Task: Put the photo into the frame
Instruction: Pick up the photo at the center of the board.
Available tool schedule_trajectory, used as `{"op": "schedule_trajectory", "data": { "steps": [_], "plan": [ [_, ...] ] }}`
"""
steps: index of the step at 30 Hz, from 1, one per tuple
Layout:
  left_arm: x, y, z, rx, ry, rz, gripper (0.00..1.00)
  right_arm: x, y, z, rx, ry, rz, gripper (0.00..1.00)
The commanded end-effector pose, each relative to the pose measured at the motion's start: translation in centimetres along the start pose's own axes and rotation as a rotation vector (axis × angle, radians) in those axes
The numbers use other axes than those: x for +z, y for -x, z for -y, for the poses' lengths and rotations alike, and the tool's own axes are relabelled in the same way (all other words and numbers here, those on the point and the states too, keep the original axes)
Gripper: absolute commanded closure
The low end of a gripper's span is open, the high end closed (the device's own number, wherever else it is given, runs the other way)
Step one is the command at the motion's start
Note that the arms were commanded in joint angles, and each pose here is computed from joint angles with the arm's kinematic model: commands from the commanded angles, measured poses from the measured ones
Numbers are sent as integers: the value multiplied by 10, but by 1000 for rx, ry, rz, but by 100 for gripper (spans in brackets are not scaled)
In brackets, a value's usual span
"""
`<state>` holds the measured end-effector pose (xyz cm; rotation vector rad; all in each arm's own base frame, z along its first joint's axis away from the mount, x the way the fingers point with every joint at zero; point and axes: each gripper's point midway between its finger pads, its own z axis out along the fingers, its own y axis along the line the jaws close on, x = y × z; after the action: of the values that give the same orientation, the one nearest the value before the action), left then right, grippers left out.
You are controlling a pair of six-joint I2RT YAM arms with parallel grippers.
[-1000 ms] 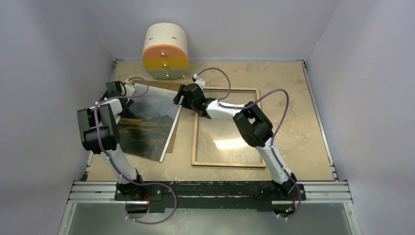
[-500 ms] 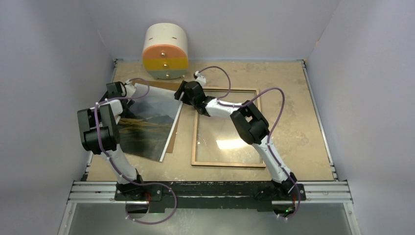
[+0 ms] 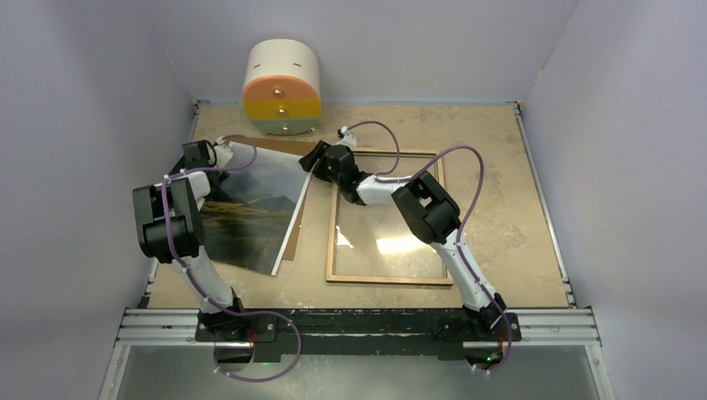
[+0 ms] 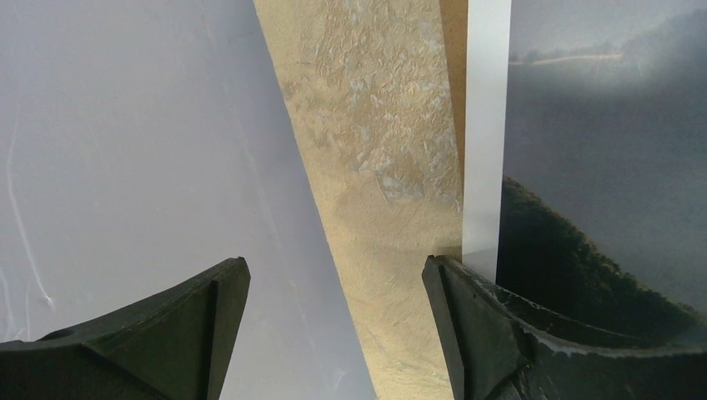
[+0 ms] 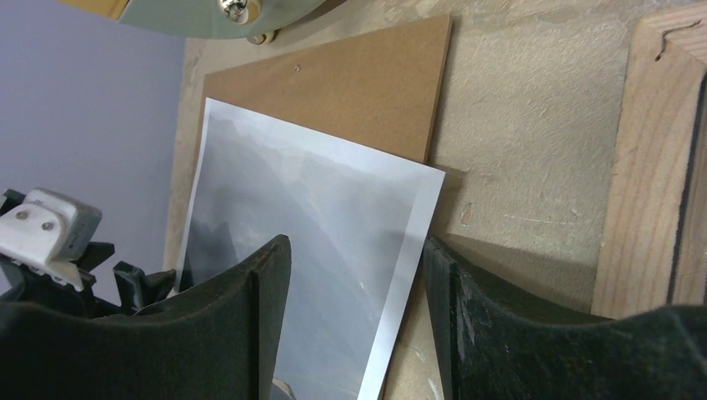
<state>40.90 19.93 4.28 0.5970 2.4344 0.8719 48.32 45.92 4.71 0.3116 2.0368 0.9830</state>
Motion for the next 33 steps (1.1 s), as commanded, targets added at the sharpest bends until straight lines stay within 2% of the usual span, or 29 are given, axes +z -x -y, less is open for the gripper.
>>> {"op": "schedule_trajectory", "data": {
  "steps": [1, 8, 21, 31, 33],
  "plan": [
    [5, -40, 68, 50, -220, -100, 17, -17, 24, -51, 42, 152, 32, 39],
    [5, -40, 68, 48, -218, -98, 17, -24, 27, -68, 85, 246, 26, 40],
    [3, -40, 68, 51, -222, -96, 17, -24, 29, -80, 99, 304, 30, 43],
    [-2, -30, 60, -9, -271, -79, 16, -4, 6, -69, 114, 279, -50, 56],
    [-3, -28, 58, -17, -274, -76, 16, -2, 2, -68, 110, 272, -71, 63]
  ]
}}
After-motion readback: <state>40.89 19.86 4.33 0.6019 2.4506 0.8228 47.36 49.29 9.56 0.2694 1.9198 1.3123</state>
